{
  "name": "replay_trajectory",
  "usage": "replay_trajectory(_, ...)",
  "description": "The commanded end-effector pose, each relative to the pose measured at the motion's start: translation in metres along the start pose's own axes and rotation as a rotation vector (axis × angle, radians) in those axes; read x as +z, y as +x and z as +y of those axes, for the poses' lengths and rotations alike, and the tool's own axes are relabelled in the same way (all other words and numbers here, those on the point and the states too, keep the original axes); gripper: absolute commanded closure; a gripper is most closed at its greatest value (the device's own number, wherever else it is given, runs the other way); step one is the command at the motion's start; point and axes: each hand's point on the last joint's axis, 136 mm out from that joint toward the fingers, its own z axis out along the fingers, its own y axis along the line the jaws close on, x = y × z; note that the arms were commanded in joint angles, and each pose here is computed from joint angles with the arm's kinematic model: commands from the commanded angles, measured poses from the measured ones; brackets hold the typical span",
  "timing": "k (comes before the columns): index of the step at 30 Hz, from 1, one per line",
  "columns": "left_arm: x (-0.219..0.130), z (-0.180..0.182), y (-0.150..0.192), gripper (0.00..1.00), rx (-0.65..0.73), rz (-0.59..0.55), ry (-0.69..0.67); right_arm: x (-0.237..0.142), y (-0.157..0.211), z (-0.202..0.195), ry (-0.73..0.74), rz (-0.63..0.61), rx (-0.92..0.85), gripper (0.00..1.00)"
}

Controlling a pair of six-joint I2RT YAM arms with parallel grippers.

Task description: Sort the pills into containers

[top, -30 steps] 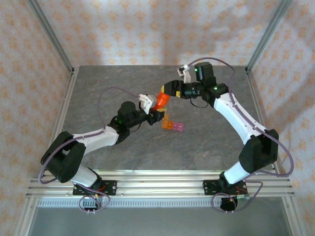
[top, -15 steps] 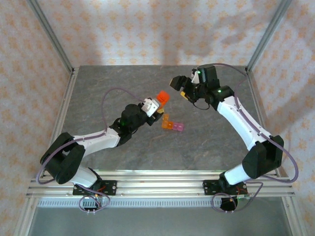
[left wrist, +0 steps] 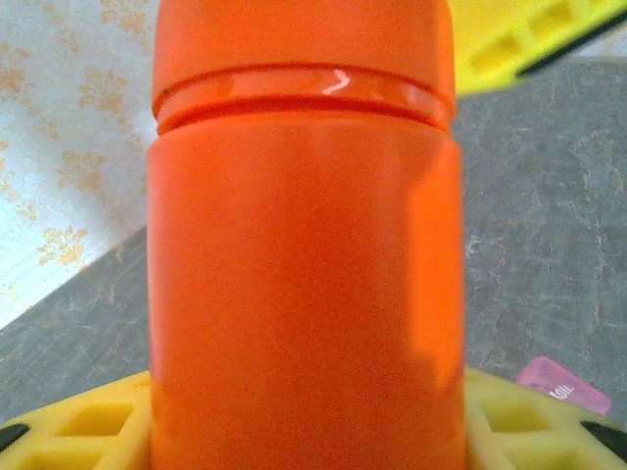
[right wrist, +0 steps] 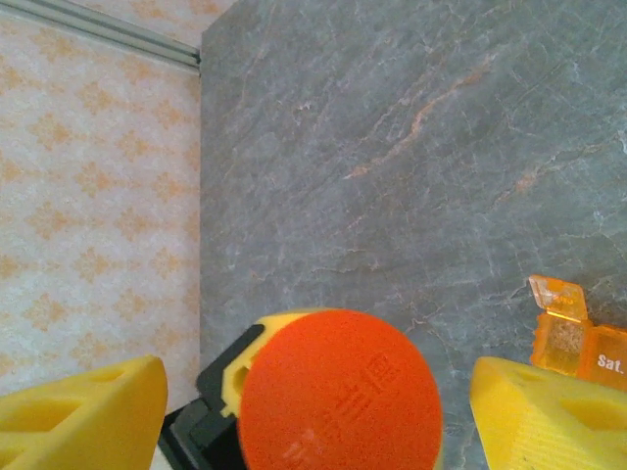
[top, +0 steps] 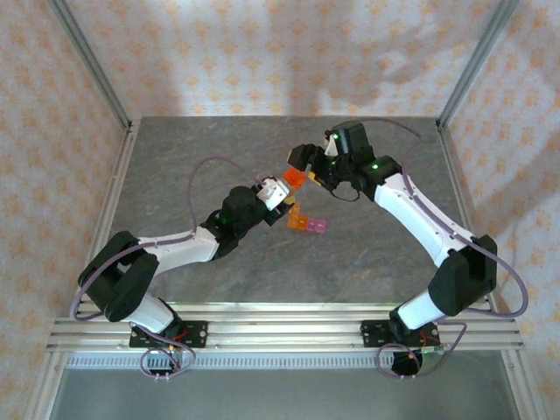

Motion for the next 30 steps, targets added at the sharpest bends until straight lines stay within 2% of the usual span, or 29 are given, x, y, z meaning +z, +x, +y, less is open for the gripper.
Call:
replay_trajectory(1, 0.004, 0.005, -0.019, 1.0, 0.015, -0.04, -0.027, 0.007, 0.002, -0.01, 0.031, -0.009, 0.001, 0.2)
replay_trajectory(8, 0.005, 0.004, -0.023, 1.0, 0.015, -0.047, -0.024, 0.011, 0.008, -0.011, 0.019, 0.01, -0.001, 0.29)
replay_trajectory(13, 0.005, 0.005, -0.024, 1.0, 0.004, -0.05, -0.028, 0.011, 0.009, -0.006, -0.001, 0.02, -0.015, 0.56)
replay_trajectory(15, 0.005, 0.007, -0.025, 1.0, -0.011, -0.055, -0.041, 0.012, 0.009, -0.005, -0.004, 0.023, -0.027, 0.63)
replay_trajectory(18, 0.004, 0.011, -0.03, 1.0, -0.042, -0.064, -0.052, 0.012, 0.007, -0.004, -0.009, 0.022, -0.064, 0.66)
replay_trajectory(21, -0.002, 0.011, -0.038, 1.0, -0.083, -0.094, -0.013, 0.009, -0.001, 0.005, -0.083, 0.011, -0.145, 0.66)
replay_trajectory(27, -0.023, 0.003, -0.064, 1.0, -0.321, -0.212, 0.25, -0.011, -0.013, 0.024, -0.302, 0.026, -0.381, 0.63)
replay_trajectory(30, -0.029, 0.001, -0.07, 1.0, -0.374, -0.239, 0.299, -0.014, -0.009, 0.031, -0.362, 0.078, -0.416, 0.62)
